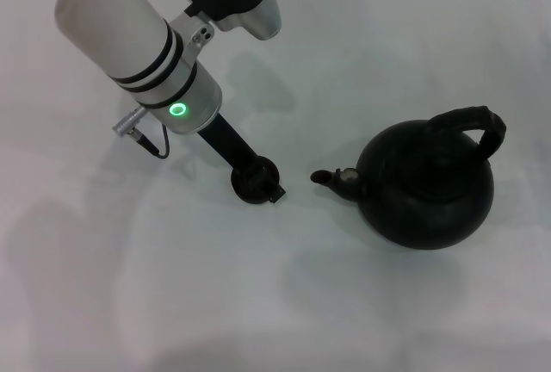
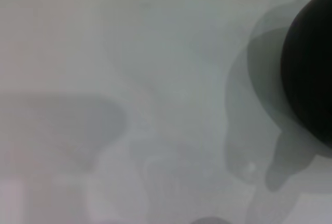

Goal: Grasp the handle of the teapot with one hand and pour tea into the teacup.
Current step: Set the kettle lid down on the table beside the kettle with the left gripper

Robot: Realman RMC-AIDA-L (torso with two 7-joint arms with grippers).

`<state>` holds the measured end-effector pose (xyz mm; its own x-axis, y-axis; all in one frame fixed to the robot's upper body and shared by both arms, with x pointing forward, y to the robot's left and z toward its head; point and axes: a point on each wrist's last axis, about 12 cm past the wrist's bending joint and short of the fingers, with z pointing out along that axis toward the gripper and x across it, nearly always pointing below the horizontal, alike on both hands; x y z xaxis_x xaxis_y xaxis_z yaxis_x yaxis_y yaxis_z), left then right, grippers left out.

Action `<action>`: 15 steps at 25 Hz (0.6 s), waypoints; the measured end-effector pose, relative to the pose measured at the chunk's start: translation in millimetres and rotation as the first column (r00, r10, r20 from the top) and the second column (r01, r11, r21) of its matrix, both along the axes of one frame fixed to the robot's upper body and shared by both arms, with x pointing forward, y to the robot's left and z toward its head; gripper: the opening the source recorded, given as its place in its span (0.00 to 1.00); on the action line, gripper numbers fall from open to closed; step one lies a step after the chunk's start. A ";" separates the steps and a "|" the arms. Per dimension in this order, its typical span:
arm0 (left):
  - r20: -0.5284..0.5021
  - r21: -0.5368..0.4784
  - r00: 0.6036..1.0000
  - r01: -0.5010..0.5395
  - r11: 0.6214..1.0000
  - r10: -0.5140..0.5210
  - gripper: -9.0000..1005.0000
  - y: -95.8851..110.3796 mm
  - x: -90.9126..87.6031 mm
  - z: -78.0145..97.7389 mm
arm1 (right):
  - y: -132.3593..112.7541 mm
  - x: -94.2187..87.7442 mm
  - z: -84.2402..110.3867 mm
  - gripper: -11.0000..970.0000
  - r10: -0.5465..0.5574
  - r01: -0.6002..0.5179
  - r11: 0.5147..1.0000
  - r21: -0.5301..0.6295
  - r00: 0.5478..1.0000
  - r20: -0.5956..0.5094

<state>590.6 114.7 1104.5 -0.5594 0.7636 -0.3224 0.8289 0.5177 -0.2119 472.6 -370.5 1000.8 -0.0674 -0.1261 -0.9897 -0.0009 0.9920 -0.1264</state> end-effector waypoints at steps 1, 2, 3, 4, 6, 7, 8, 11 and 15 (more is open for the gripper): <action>0.000 0.000 1.000 0.001 1.000 -0.001 0.75 -0.1 -0.1 -0.1 | 0.0 0.0 0.0 0.89 0.000 0.000 1.000 0.000 1.000 0.000; 0.000 0.000 1.000 0.001 1.000 -0.001 0.75 -0.1 -0.2 -0.1 | 0.1 0.1 0.0 0.89 0.001 -0.001 1.000 -0.001 1.000 0.000; 0.000 0.000 1.000 0.001 1.000 -0.001 0.75 -0.1 -0.2 -0.1 | 0.1 0.1 0.0 0.89 0.001 -0.001 1.000 -0.001 1.000 0.000; 0.000 0.000 1.000 0.000 1.000 0.000 0.75 -0.1 -0.2 -0.2 | 0.1 0.0 0.0 0.89 0.001 -0.001 1.000 -0.001 1.000 0.000; 0.001 -0.001 1.000 -0.001 1.000 0.001 0.75 0.0 -0.1 -0.5 | 0.2 -0.1 -0.1 0.89 0.001 -0.001 1.000 -0.001 1.000 -0.001; 0.001 -0.001 1.000 -0.001 1.000 0.001 0.75 0.0 -0.1 -0.5 | 0.3 -0.1 -0.2 0.89 0.001 -0.001 1.000 -0.001 1.000 -0.001; 0.002 -0.002 1.000 -0.002 1.000 0.002 0.75 0.0 -0.1 -0.6 | 0.3 -0.2 -0.2 0.89 0.001 -0.001 1.000 -0.001 1.000 -0.001; 0.004 -0.003 1.000 -0.005 1.000 0.005 0.75 1.2 -0.4 -1.8 | 0.4 -0.2 -0.3 0.89 0.001 -0.001 1.000 -0.001 1.000 -0.001; 0.008 -0.006 1.000 -0.003 1.000 0.003 0.75 1.0 -0.4 -1.1 | 0.2 -0.7 -0.5 0.89 0.000 0.000 1.000 -0.002 1.000 -0.002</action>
